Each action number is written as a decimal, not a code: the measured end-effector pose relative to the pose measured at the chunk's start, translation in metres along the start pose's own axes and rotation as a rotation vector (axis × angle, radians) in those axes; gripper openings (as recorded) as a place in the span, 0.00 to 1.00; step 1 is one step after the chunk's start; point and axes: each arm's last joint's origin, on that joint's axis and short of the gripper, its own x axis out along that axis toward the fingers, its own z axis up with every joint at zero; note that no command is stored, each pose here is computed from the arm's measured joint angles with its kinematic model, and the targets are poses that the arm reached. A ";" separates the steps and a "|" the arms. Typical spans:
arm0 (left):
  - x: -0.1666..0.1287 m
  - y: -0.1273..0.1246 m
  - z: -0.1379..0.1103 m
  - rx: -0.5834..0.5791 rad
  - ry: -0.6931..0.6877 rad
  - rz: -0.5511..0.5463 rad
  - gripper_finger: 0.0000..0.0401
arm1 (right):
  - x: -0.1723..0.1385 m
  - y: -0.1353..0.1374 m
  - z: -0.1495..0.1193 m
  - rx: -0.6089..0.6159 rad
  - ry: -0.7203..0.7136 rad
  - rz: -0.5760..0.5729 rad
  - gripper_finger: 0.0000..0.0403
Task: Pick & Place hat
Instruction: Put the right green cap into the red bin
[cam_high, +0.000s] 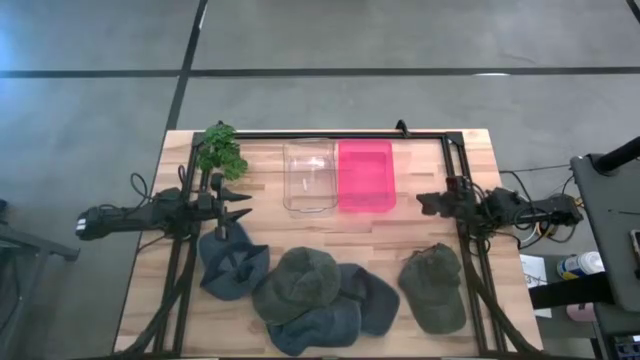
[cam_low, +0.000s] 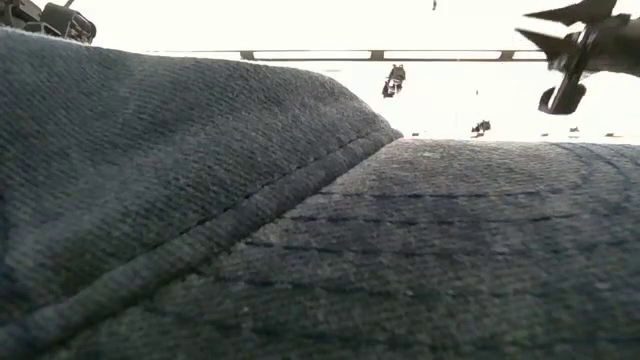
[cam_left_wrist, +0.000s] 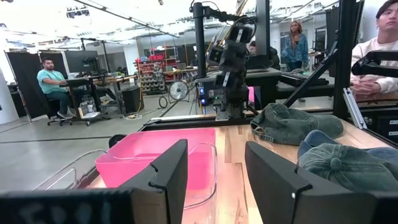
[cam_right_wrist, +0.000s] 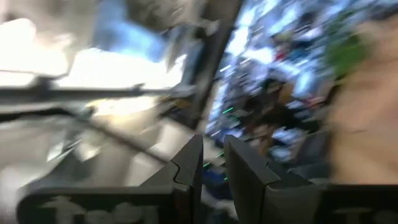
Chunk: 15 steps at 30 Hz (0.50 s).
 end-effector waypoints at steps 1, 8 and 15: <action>0.000 0.000 0.000 0.000 0.000 0.000 0.38 | 0.001 0.002 -0.001 -0.003 0.026 0.029 0.16; 0.000 0.000 0.000 0.000 0.000 0.000 0.38 | 0.020 0.014 -0.018 -0.103 0.407 -0.256 0.16; 0.000 0.000 0.000 0.000 0.000 0.000 0.38 | 0.025 0.012 -0.032 -0.248 0.902 -0.902 0.16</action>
